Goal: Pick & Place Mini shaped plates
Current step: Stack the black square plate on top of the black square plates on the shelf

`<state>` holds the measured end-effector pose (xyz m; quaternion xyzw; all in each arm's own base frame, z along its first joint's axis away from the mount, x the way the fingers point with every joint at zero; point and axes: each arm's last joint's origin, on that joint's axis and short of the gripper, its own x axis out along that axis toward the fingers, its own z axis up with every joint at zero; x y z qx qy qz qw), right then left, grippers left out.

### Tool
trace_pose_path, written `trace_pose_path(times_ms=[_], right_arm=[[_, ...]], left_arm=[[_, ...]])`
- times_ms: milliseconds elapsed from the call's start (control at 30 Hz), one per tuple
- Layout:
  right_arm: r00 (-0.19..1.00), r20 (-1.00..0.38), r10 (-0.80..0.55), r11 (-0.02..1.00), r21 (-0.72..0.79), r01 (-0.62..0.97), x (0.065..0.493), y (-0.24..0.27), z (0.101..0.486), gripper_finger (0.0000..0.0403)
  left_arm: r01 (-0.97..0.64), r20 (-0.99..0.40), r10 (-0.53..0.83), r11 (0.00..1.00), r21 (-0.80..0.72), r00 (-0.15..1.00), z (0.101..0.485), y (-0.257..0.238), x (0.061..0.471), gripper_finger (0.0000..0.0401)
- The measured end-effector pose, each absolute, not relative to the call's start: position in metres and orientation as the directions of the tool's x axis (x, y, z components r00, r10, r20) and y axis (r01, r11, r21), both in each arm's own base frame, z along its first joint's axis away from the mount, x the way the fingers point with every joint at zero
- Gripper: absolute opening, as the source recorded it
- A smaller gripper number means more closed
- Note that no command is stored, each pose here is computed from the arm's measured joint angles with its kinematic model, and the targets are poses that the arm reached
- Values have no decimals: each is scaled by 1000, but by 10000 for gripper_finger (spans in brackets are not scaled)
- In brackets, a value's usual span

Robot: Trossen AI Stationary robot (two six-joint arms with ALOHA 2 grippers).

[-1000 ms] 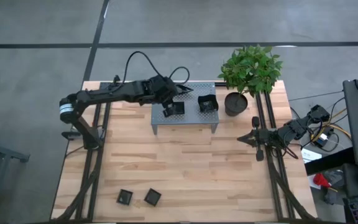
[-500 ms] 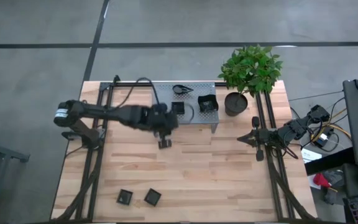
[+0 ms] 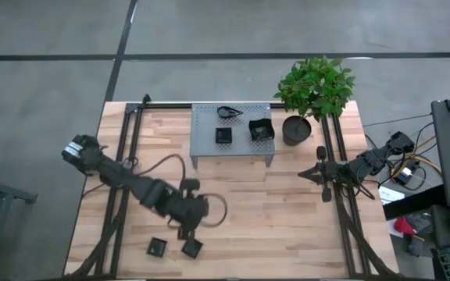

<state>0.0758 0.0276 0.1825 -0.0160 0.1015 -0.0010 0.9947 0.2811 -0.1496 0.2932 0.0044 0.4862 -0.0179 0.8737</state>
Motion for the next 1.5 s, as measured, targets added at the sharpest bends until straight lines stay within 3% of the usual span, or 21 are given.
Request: trace_pose_path(times_ms=[300, 733, 1100, 1500], right_arm=[[979, -202, -5, 999, -32, -1, 76, 28, 182, 8], [979, -202, -5, 999, -32, -1, 76, 28, 182, 8], [979, -202, -5, 999, -32, -2, 76, 28, 183, 8], [979, -202, -5, 999, -32, -2, 76, 28, 182, 8]], left_arm=[[161, -816, -166, 983, -91, 554, 256, -200, 254, 55], [290, -667, -354, 934, -210, 656, 206, -228, 230, 55], [254, -671, -326, 945, -207, 666, 193, -241, 211, 55], [253, -705, -312, 948, -192, 636, 165, -255, 216, 55]])
